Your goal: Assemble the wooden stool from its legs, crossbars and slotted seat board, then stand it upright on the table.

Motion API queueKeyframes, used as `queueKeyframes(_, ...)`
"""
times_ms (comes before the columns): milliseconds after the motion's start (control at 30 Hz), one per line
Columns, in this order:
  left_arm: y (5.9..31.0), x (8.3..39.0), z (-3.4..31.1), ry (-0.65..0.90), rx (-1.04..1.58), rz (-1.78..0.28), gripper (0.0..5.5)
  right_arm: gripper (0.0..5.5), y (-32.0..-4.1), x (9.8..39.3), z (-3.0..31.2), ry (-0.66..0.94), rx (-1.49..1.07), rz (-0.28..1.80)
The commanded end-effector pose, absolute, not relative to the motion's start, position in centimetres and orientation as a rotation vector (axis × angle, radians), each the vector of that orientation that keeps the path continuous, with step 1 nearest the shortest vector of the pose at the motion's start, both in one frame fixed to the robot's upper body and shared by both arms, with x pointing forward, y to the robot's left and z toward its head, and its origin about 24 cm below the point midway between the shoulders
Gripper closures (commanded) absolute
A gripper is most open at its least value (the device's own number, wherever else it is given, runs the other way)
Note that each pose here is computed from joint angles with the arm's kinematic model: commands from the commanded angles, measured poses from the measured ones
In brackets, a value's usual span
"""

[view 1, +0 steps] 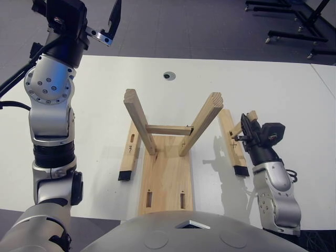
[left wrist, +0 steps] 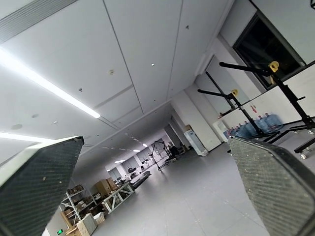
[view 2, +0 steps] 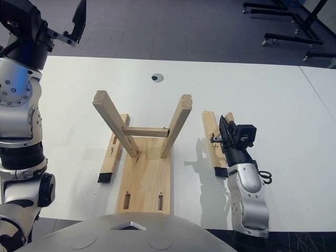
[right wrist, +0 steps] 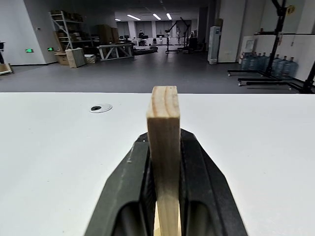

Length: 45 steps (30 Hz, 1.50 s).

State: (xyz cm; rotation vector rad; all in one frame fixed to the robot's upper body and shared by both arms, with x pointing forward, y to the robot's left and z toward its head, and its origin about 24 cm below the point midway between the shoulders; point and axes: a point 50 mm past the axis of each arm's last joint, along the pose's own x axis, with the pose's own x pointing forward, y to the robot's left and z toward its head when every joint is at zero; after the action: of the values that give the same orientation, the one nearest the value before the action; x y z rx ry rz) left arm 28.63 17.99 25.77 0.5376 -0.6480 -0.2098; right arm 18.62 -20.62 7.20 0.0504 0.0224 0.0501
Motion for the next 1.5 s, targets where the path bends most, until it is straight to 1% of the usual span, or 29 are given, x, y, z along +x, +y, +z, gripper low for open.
queueKeyframes(33, 18.3, 28.4, 26.1, -0.658, 0.550, -0.182, 0.12, 5.11, -20.4, 18.9, 6.4, 0.076, 0.063, 0.098)
queueKeyframes(267, 18.4, 28.0, 25.9, -0.652, 0.548, -0.173, 0.12, 5.11, -20.3, 19.0, 7.0, 0.059, 0.017, 0.112)
queueKeyframes(500, 18.6, 27.8, 25.8, -0.644, 0.546, -0.159, 0.12, 5.11, -19.9, 18.4, 5.6, 0.141, 0.050, 0.093)
queueKeyframes(600, 18.4, 27.9, 25.8, -0.643, 0.543, -0.169, 0.12, 5.11, -19.6, 17.6, 4.2, 0.217, 0.041, 0.132)
queueKeyframes(667, 18.5, 27.9, 25.8, -0.642, 0.544, -0.167, 0.12, 5.11, -19.6, 17.4, 3.9, 0.239, 0.027, 0.142)
queueKeyframes(767, 18.4, 28.0, 25.8, -0.640, 0.542, -0.166, 0.12, 5.11, -19.7, 17.8, 4.3, 0.234, -0.015, 0.148)
queueKeyframes(900, 18.5, 27.9, 25.6, -0.638, 0.539, -0.158, 0.12, 5.11, -19.4, 18.7, 5.1, 0.209, -0.009, 0.160)
queueKeyframes(1067, 18.6, 27.8, 25.5, -0.637, 0.536, -0.146, 0.12, 5.11, -20.1, 19.5, 5.5, 0.218, -0.009, 0.174)
queueKeyframes(1267, 18.6, 27.6, 25.3, -0.630, 0.535, -0.136, 0.12, 5.11, -19.9, 19.1, 4.2, 0.352, 0.017, 0.242)
queueKeyframes(1500, 18.4, 27.4, 25.1, -0.628, 0.510, -0.139, 0.12, 5.11, -20.4, 18.8, 3.7, 0.407, 0.013, 0.272)
